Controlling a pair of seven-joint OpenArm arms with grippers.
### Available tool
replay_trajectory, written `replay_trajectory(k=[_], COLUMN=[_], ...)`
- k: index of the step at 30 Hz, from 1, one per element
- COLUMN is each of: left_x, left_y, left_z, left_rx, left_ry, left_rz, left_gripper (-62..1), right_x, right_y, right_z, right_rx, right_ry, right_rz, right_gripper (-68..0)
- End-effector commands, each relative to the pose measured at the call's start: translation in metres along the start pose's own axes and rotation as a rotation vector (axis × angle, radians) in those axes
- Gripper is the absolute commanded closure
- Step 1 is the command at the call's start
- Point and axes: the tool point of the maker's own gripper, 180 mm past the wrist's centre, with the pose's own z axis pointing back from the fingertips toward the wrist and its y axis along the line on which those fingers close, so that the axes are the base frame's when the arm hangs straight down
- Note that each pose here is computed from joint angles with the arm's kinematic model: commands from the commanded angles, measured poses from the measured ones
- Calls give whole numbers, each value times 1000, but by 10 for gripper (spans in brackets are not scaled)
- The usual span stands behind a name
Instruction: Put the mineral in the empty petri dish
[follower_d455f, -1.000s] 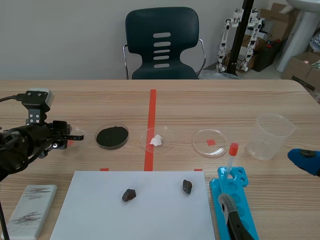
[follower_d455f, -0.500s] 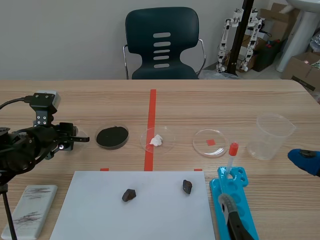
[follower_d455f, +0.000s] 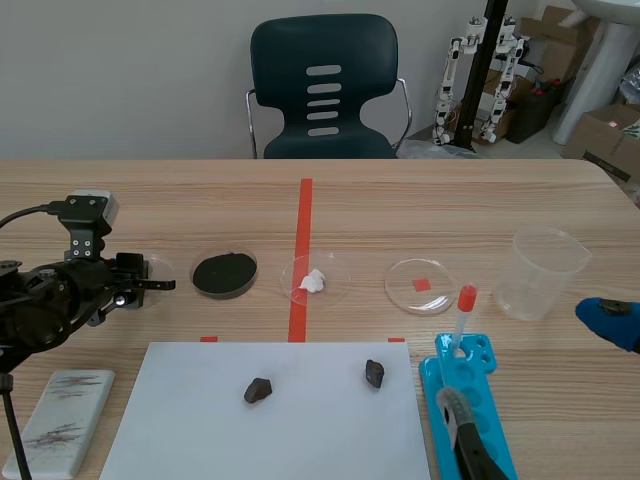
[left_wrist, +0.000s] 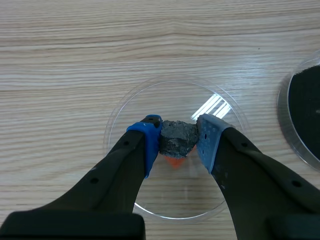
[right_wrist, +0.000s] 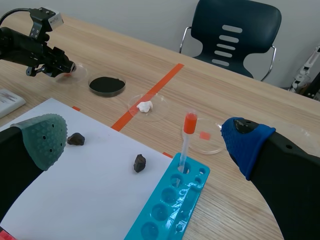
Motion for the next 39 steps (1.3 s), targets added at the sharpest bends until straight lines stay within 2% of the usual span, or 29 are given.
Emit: replay_trajectory(k=[1, 13, 17, 19, 24, 39], left_x=[22, 24, 27, 31, 43, 41], left_y=[2, 2, -7, -10, -8, -7], left_z=[-1, -1, 0, 2, 4, 4], left_rx=[0, 0, -60, -89, -86, -85], left_ry=[-58, -67, -74, -86, -116, -110], left_rz=[-7, 0, -6, -7, 0, 1], left_gripper=[-140, -511, -623, -623, -623, -623], right_x=[6, 6, 6, 6, 6, 6], right_y=[0, 0, 0, 0, 0, 0], right_z=[-1, -1, -1, -1, -1, -1], right_rx=[6, 6, 6, 6, 6, 6], right_ry=[-22, -22, -22, -22, -22, -22], right_rz=[-1, -1, -1, -1, -1, -1], right_gripper=[-655, -655, -655, -655, -655, -655])
